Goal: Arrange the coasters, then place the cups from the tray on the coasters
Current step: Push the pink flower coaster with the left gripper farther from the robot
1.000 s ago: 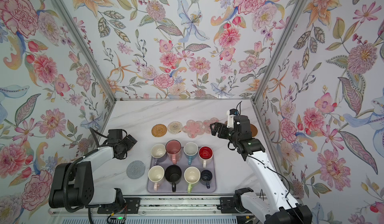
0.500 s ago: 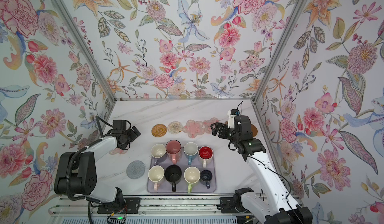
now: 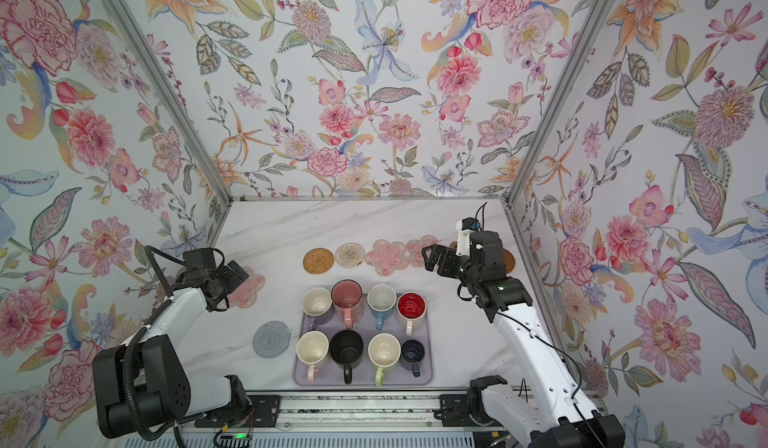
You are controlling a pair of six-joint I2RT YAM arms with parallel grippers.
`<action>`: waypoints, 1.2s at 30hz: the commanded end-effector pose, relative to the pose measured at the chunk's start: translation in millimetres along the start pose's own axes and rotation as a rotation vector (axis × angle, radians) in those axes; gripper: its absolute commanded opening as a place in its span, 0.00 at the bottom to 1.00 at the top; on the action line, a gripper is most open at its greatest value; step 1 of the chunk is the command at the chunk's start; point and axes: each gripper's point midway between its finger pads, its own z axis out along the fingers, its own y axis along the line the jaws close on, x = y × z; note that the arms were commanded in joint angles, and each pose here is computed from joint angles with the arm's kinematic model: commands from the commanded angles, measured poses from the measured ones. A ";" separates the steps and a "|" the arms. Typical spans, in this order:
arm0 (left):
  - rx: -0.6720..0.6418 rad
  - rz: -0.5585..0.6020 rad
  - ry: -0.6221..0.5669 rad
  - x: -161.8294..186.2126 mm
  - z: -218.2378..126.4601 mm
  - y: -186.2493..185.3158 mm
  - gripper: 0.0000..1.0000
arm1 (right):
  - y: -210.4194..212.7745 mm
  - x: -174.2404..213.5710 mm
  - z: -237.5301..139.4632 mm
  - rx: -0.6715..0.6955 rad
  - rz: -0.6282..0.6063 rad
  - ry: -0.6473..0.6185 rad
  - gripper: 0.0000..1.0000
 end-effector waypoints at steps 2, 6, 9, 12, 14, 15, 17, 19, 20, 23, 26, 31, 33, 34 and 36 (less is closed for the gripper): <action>-0.025 0.030 0.022 4.4 8.9 13.8 0.99 | -3.4 1.6 -2.6 0.007 -0.010 -0.007 0.99; -0.035 0.013 0.028 7.3 17.4 18.4 0.99 | -4.8 1.2 -3.6 0.008 -0.006 -0.010 0.99; -0.040 0.008 0.051 13.8 26.5 21.0 0.99 | -4.1 1.4 -3.4 0.005 -0.007 -0.009 0.99; -0.048 0.006 0.064 17.8 33.4 23.0 0.99 | -4.9 1.0 -4.3 0.006 -0.006 -0.012 0.99; -0.052 0.001 0.066 20.3 36.7 24.9 0.99 | -5.9 1.8 -3.9 0.008 -0.004 -0.010 0.99; -0.051 0.000 0.068 21.4 38.0 25.1 0.99 | -6.0 1.3 -4.4 0.008 -0.004 -0.012 0.99; -0.044 -0.003 0.073 23.7 40.7 24.4 0.99 | -5.9 1.0 -4.0 0.007 -0.003 -0.010 0.99; -0.040 -0.004 0.078 25.1 42.4 23.9 0.99 | -5.4 0.5 -3.7 0.005 -0.003 -0.010 0.99; -0.036 -0.006 0.076 24.5 42.8 23.4 0.99 | -5.5 -0.2 -4.0 0.005 -0.001 -0.012 0.99; -0.021 -0.007 0.075 23.5 44.4 19.8 0.99 | -5.0 -0.4 -3.3 0.002 0.000 -0.010 0.99; -0.011 -0.007 0.084 23.5 48.1 16.9 0.99 | -5.8 0.4 -2.7 0.004 0.004 -0.007 0.99; -0.010 -0.012 0.095 24.5 53.8 15.6 0.99 | -5.7 -0.3 -3.0 0.004 0.005 -0.009 0.99; -0.004 -0.013 0.102 25.1 55.8 13.9 0.99 | -5.5 0.0 -2.5 0.003 0.007 -0.007 0.99; -0.002 -0.012 0.102 24.5 56.5 12.6 0.99 | -6.0 0.8 -2.1 0.004 0.009 -0.004 0.99; 0.005 -0.008 0.101 23.5 57.1 9.1 0.99 | -6.4 0.0 -2.6 0.005 0.010 -0.007 0.99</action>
